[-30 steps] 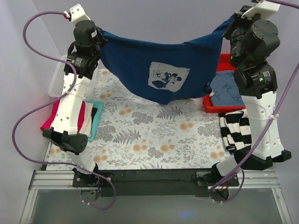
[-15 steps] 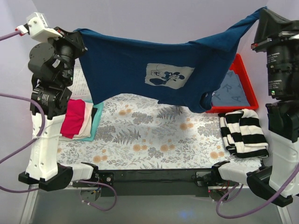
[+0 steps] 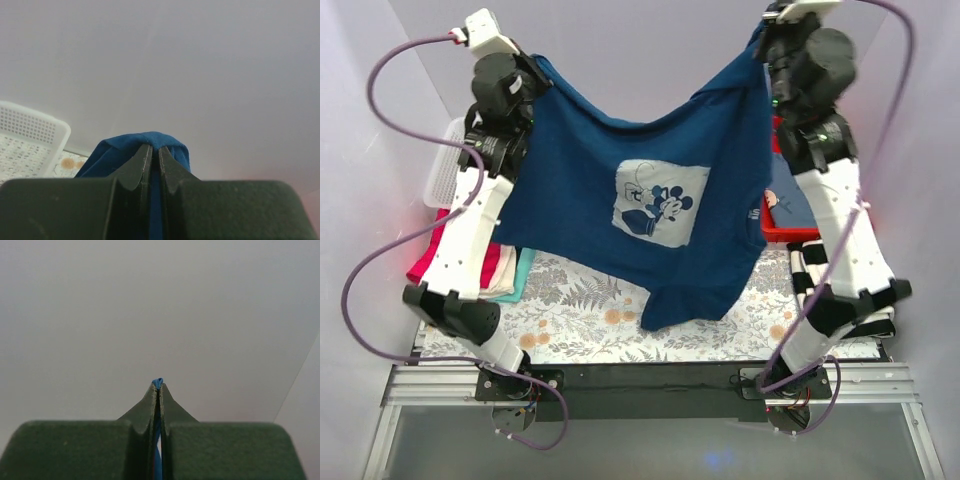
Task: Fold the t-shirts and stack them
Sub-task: Flatten out the tshirt
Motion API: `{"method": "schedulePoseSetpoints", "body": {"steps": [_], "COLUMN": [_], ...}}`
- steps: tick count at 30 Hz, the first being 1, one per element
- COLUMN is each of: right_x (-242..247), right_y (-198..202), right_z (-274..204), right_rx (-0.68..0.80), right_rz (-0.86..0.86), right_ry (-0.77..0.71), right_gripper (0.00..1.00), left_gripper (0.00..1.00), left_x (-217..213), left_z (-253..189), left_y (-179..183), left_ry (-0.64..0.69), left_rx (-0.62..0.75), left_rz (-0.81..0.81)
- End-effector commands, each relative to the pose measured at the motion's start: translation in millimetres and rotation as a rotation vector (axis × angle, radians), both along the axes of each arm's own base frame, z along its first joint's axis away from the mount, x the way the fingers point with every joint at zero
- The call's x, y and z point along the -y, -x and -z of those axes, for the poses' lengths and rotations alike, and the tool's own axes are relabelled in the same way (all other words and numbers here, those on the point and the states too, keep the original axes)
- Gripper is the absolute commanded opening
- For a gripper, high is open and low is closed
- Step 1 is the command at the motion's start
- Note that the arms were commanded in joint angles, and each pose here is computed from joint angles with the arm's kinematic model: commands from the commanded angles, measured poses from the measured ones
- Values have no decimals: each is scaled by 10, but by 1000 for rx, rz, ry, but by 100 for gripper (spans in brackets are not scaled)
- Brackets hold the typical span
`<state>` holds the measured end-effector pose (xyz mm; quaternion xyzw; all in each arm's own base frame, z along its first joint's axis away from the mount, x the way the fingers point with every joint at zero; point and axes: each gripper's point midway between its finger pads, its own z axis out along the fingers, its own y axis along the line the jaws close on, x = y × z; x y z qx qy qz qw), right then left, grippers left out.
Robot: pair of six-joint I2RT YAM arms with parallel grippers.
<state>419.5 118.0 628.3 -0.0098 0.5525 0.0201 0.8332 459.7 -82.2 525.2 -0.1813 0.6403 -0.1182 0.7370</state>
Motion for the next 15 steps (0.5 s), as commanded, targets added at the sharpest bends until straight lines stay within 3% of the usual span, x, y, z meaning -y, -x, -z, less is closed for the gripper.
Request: {"method": "schedulePoseSetpoints", "body": {"steps": [1,6,15], "right_x": [225,259,461], "right_y": [219,384,1176], "right_z": [-455,-688,-1008], "right_rx": [145,227,342], "right_rz": [81,67,-11], "right_ry": [-27,-39,-63], "right_gripper": [1,1,1], "left_gripper": [0,0,0], "left_x": [-78,-90,-228], "left_z": [-488,-592,-1014], "left_y": [58,77,691], "left_ry": [25,16,30], "left_rx": [142,169,255], "left_rz": [-30,-34,-8]}}
